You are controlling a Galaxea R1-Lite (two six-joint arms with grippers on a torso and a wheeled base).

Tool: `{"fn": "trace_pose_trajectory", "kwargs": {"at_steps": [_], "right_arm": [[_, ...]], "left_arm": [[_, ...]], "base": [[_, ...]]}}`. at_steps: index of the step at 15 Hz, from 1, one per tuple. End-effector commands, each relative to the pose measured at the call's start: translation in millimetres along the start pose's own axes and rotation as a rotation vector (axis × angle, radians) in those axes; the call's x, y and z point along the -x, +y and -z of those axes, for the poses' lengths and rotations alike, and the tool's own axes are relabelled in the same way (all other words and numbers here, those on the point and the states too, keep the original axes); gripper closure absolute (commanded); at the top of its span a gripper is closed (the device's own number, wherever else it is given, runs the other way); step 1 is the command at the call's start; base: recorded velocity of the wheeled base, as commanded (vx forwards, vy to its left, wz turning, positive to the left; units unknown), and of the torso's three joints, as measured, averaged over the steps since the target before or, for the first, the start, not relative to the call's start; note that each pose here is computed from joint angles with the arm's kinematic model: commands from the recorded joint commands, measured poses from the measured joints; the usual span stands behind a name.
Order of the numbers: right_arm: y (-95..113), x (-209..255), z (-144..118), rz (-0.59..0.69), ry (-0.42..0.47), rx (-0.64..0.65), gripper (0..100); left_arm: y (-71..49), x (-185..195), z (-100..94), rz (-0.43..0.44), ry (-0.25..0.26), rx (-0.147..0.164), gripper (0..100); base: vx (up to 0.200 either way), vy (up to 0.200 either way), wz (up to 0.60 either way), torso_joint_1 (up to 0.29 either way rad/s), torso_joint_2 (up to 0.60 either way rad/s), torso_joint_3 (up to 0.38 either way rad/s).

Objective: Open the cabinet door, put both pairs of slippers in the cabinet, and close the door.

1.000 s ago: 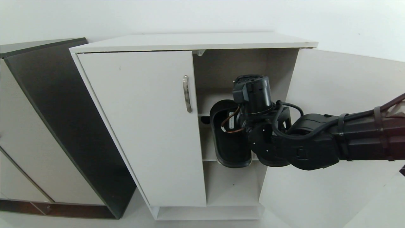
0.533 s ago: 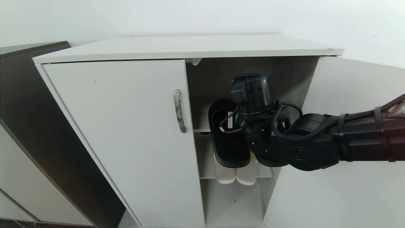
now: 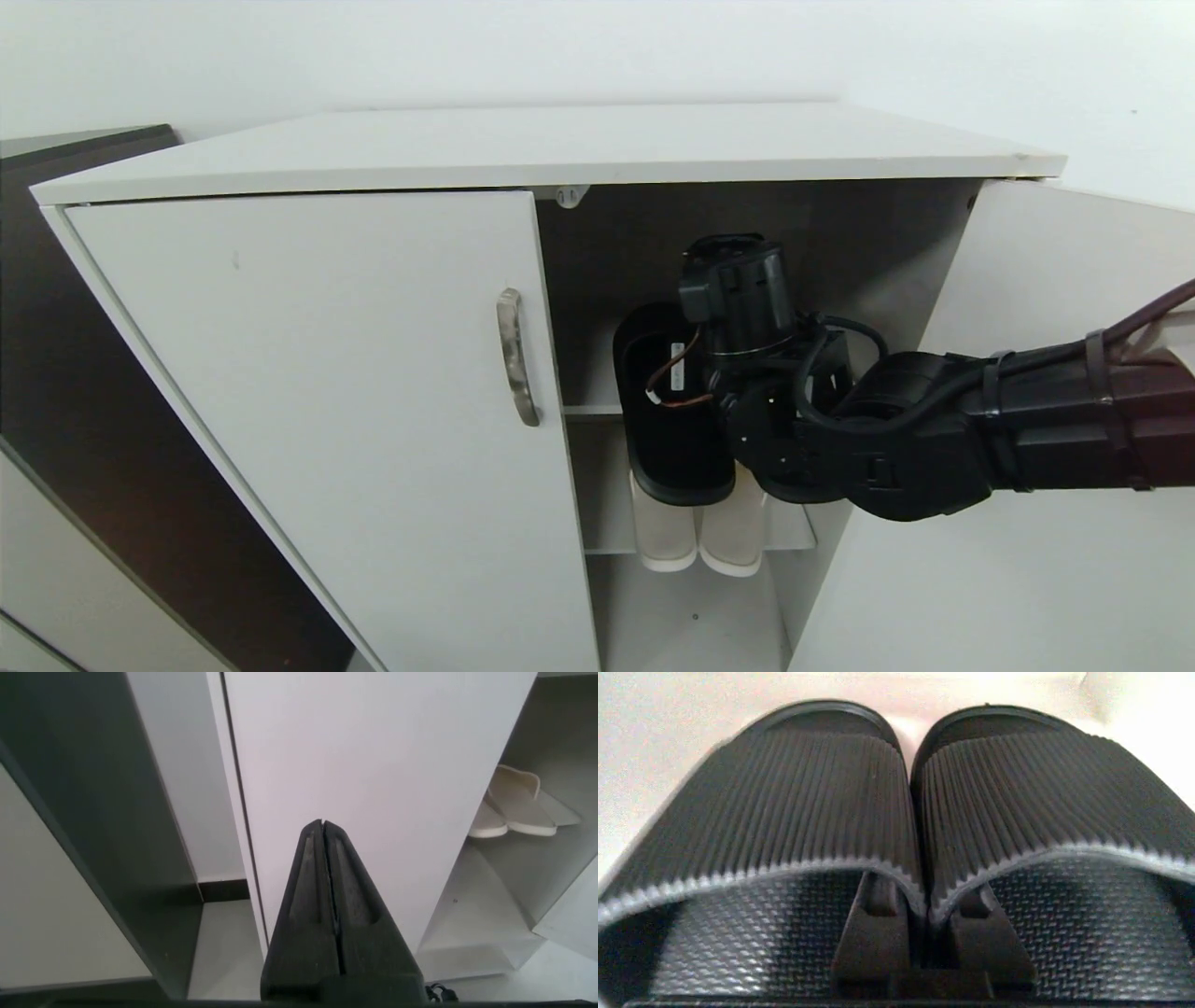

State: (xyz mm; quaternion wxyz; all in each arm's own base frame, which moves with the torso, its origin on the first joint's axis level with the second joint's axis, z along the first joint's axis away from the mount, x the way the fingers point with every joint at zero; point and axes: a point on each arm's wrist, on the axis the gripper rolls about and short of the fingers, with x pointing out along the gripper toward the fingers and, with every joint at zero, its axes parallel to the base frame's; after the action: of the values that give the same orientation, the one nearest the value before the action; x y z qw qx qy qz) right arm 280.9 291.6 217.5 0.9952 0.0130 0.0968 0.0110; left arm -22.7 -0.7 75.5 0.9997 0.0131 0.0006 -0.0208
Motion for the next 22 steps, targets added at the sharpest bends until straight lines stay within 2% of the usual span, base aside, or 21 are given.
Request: {"fn": "trace_pose_trajectory", "kwargs": {"at_steps": [1, 6, 14, 22], "right_arm": [[1, -1, 5, 0.001, 0.009, 0.011, 100], [3, -7, 7, 0.001, 0.009, 0.010, 100], [0, -43, -8, 0.053, -0.034, -0.016, 100], [3, -70, -19, 0.083, -0.019, -0.001, 100]], "left_arm": [[0.0, 0, 0.0, 0.000, 0.000, 0.000, 100], [0.0, 0, 0.0, 0.000, 0.000, 0.000, 100], [0.0, 0, 0.0, 0.000, 0.000, 0.000, 100], [0.0, 0, 0.0, 0.000, 0.000, 0.000, 100]], "base": [[0.000, 0.000, 0.00, 0.000, 0.00, 0.000], [0.000, 0.000, 0.00, 0.000, 0.00, 0.000], [0.000, 0.000, 0.00, 0.000, 0.00, 0.000], [0.000, 0.000, 0.00, 0.000, 0.00, 0.000]]}}
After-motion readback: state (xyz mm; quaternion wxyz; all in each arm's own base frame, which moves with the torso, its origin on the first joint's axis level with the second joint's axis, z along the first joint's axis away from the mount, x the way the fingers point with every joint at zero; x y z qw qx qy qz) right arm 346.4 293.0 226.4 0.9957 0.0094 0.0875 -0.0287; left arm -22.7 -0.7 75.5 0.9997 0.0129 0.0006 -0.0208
